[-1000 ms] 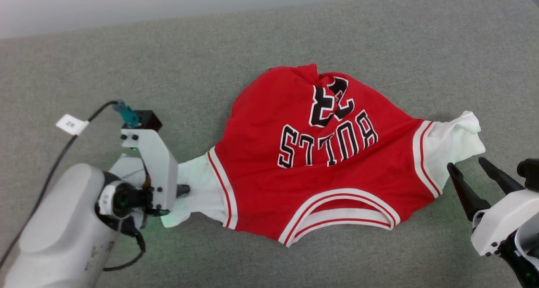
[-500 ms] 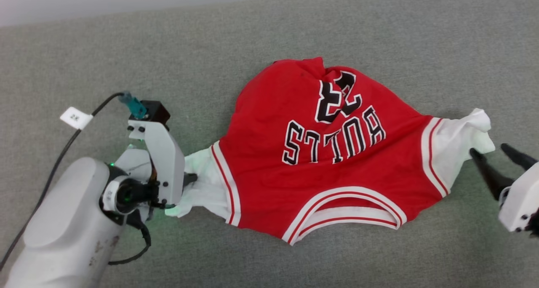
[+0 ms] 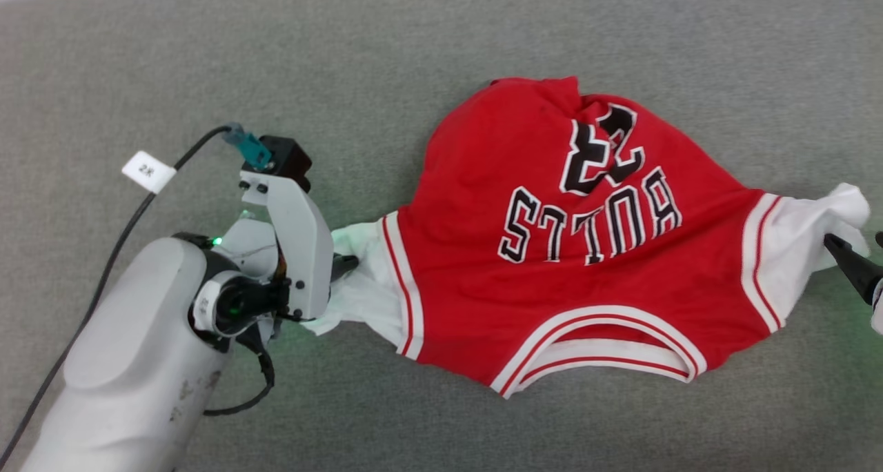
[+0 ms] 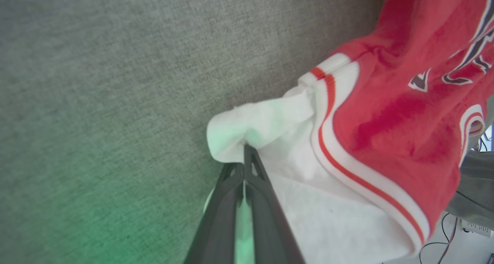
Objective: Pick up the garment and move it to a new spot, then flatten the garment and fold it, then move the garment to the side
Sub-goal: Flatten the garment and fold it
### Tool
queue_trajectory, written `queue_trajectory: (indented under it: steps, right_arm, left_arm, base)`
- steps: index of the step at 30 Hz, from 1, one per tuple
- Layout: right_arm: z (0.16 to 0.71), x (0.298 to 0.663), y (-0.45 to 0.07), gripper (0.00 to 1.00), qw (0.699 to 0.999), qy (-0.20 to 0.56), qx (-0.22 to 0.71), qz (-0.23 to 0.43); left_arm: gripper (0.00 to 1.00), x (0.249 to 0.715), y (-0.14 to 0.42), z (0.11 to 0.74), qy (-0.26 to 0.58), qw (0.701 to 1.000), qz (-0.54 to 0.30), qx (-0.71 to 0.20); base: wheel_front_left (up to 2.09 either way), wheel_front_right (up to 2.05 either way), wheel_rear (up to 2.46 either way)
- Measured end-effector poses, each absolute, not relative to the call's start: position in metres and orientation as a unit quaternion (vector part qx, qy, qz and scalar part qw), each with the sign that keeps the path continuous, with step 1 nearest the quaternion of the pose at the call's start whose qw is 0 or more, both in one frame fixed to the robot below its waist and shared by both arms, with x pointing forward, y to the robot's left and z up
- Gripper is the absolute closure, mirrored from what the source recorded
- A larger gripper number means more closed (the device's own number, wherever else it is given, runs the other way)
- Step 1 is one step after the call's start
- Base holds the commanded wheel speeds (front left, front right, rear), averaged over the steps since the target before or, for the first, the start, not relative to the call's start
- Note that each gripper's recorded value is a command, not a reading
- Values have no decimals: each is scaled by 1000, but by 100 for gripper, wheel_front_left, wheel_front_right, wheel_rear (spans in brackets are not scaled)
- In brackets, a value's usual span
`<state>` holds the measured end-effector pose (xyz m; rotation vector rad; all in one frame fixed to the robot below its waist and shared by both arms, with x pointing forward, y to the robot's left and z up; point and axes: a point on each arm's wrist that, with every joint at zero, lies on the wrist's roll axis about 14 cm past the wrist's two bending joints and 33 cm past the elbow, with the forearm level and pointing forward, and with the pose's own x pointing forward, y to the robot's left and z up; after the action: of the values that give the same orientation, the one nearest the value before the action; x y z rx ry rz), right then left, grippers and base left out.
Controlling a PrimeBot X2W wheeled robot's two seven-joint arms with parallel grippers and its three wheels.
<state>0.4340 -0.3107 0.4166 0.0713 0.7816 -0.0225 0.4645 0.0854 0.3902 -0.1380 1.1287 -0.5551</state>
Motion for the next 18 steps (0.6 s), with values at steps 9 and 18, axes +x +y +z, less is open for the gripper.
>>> queue_trajectory:
  steps: [9,18]
  right_arm:
    - [379,438,-308,0,886,459,68,-20]
    - [373,443,-314,100,867,487,96,-46]
  left_arm:
    - [100,466,89,386,527,806,-259,-71]
    - [100,467,93,389,525,809,-254,-72]
  base:
    - [0,0,0]
    - [0,0,0]
